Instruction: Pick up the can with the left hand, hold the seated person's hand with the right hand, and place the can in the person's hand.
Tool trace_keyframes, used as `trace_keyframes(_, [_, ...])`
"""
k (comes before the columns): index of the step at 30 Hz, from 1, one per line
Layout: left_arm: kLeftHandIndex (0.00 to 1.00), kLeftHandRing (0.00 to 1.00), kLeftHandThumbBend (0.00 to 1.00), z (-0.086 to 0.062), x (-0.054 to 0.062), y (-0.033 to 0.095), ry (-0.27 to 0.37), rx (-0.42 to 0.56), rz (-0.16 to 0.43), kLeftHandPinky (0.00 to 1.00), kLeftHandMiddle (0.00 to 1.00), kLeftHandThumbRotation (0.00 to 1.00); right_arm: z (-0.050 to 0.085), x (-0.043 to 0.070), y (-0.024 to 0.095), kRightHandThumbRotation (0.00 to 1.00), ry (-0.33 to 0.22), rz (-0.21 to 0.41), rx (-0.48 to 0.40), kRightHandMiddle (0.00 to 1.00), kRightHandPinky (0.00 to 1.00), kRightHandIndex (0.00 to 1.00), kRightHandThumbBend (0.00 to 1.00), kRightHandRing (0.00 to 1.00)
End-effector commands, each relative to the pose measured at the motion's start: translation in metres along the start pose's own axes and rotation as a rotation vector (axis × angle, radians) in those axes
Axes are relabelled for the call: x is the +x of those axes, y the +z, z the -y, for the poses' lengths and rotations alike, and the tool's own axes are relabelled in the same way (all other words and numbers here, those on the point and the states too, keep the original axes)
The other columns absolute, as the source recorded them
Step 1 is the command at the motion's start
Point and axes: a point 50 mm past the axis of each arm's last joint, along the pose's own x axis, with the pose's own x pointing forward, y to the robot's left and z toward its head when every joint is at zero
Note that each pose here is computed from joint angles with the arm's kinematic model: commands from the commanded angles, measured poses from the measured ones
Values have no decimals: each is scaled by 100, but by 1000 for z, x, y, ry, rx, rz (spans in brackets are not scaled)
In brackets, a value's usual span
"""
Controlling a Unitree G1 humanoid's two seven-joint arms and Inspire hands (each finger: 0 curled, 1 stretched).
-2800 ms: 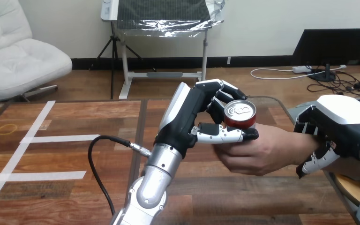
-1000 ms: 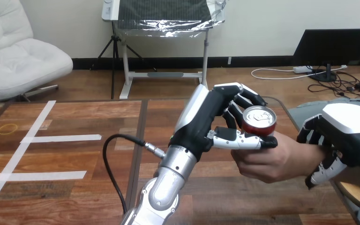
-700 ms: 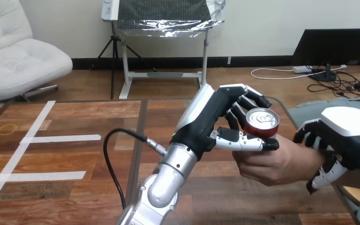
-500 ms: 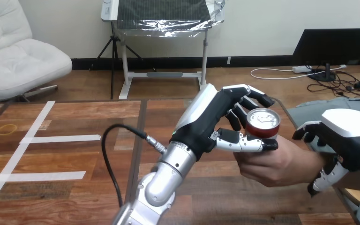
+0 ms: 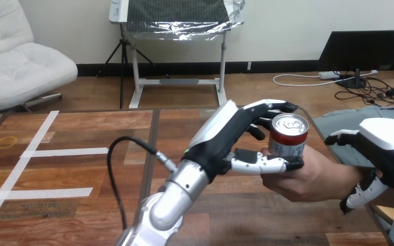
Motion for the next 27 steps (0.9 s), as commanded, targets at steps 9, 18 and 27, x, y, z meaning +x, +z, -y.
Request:
trace_keyframes(9, [82,78,67,-36,-12,4,105,-14,11,71,80,22,4,-12,-3,0,-33,-11,32,86,81,84,87,85])
trace_keyframes(18, [81,78,68,-44,-20,3,140,-27,14,71,80,19,8,-20,-2,0,-64,8,67,85,80,84,86,84])
trace_keyframes(27, [80,78,69,-49,-26,4,184,-55,29,71,79,18,14,-33,3,0,-125,57,175,85,78,83,78,83])
